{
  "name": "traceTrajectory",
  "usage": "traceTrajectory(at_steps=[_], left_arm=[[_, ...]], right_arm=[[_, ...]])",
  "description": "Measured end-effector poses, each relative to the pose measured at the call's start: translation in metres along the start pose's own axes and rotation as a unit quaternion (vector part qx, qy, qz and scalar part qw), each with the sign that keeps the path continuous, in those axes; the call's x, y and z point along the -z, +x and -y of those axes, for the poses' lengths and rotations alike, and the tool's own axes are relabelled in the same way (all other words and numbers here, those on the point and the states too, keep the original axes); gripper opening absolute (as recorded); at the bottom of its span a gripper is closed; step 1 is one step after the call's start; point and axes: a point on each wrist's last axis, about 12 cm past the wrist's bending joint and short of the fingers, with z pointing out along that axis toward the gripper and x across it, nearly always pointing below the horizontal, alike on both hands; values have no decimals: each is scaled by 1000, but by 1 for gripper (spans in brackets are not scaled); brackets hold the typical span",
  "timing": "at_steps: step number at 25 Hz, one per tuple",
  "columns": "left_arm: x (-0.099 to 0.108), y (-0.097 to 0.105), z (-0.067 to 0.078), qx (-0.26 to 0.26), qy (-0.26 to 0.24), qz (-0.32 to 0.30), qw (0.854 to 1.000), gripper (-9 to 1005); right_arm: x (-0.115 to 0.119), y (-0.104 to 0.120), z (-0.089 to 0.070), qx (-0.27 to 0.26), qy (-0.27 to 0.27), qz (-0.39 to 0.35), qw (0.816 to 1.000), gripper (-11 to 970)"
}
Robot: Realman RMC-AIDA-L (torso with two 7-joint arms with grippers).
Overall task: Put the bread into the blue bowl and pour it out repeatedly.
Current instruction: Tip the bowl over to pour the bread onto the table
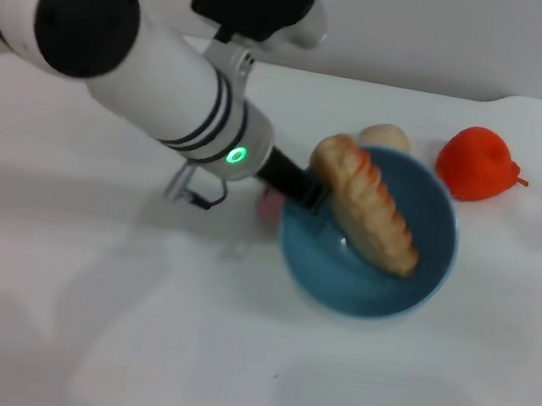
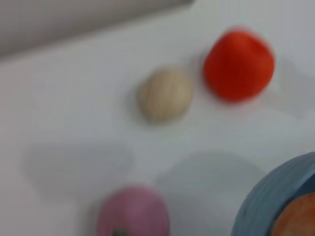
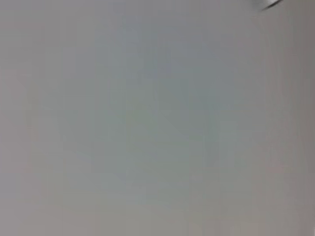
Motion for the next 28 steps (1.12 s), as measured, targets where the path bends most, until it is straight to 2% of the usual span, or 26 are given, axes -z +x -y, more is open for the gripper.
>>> traceTrajectory(at_steps=[1,5,10,14,21,28], left_arm=[[-7,-5,0,-8,-3,33,999,0],[-19,-11,0,-21,-10,72,997,0],[-40,-14,7,-62,-18,138,988,0],[-53,-17,4,-97,-39,178,978,0],[-63,-22,-14,-91,-67,195,974,-1],[-59,-31,-12,-155,-79,262,949,-1]], right_arm=[[12,3,4,-2,26,14,1000,514],[47,11,10,-2,98,35,995,515],[68,20,14,-19,144,42,988,515],[72,22,14,-14,151,41,988,515],[77,21,14,-8,160,45,986,514],[79,24,15,3,171,44,984,514]])
